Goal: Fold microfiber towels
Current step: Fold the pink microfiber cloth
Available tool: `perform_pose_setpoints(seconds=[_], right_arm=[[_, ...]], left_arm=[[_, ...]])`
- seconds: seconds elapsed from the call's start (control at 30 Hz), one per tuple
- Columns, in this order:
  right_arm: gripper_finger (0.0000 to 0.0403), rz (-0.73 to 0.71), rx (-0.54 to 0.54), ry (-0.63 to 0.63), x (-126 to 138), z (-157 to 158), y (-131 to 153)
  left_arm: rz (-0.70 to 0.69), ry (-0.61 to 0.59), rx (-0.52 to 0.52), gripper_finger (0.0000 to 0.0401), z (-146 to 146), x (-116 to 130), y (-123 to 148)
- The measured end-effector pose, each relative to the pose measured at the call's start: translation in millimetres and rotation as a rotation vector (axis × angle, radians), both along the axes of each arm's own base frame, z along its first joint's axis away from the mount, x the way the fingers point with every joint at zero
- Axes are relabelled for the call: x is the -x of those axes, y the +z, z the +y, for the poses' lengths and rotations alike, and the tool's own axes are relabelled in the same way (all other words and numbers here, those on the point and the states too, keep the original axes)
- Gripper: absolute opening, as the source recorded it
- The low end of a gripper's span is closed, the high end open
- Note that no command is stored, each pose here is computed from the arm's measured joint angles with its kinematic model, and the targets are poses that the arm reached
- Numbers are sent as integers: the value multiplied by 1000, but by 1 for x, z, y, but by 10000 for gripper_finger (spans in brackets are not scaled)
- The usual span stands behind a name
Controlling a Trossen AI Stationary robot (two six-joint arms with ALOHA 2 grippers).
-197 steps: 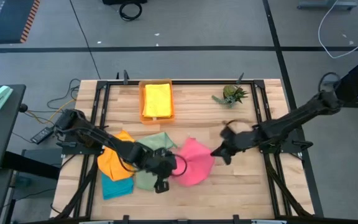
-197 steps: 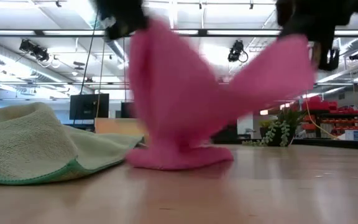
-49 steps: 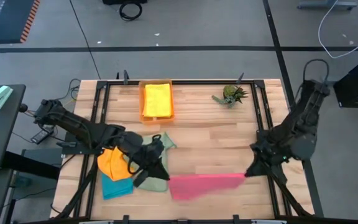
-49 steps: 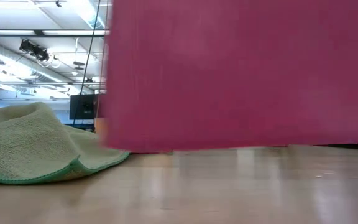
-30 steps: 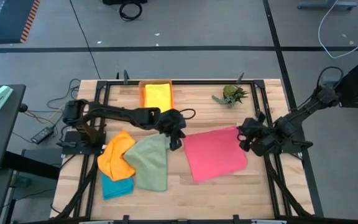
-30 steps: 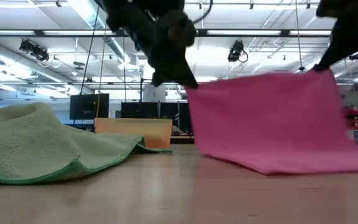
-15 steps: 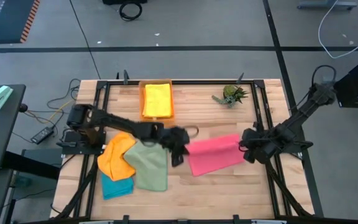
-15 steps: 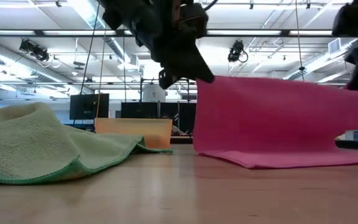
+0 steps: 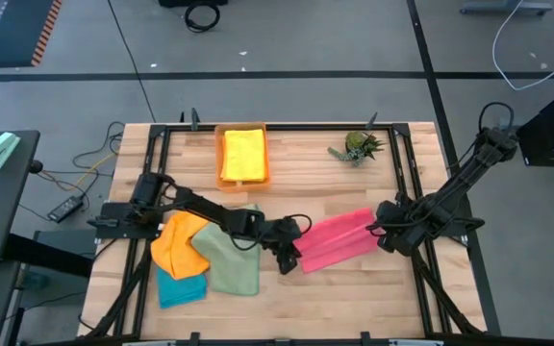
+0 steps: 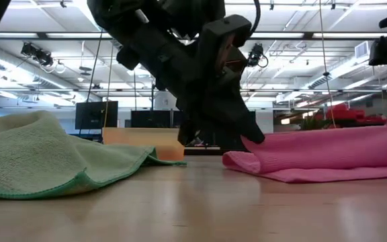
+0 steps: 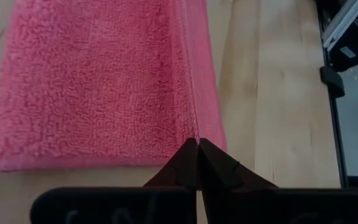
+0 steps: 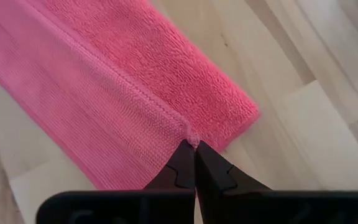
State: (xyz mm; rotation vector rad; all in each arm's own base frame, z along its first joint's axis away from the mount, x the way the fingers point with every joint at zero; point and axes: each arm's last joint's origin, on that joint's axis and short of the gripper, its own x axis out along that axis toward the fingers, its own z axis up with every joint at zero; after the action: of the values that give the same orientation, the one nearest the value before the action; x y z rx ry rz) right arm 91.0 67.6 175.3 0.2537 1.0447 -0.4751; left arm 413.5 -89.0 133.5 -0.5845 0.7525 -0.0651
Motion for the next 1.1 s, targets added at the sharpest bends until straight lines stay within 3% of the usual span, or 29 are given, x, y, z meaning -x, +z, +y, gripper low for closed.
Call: perform_pose_setpoints(seconds=[0.27, 0.63, 0.9, 1.1], right_arm=[[3, 57, -24, 58, 1, 1, -1], [48, 44, -53, 63, -1, 4, 5], [103, 116, -148, 123, -2, 9, 15], [131, 96, -185, 80, -4, 11, 38]], left_arm=[[-45, 4, 31, 10, -2, -2, 5], [-43, 2, 49, 116, -8, -1, 6], [-66, 61, 34, 152, 21, -7, 11], [-81, 146, 15, 129, 49, -10, 15]])
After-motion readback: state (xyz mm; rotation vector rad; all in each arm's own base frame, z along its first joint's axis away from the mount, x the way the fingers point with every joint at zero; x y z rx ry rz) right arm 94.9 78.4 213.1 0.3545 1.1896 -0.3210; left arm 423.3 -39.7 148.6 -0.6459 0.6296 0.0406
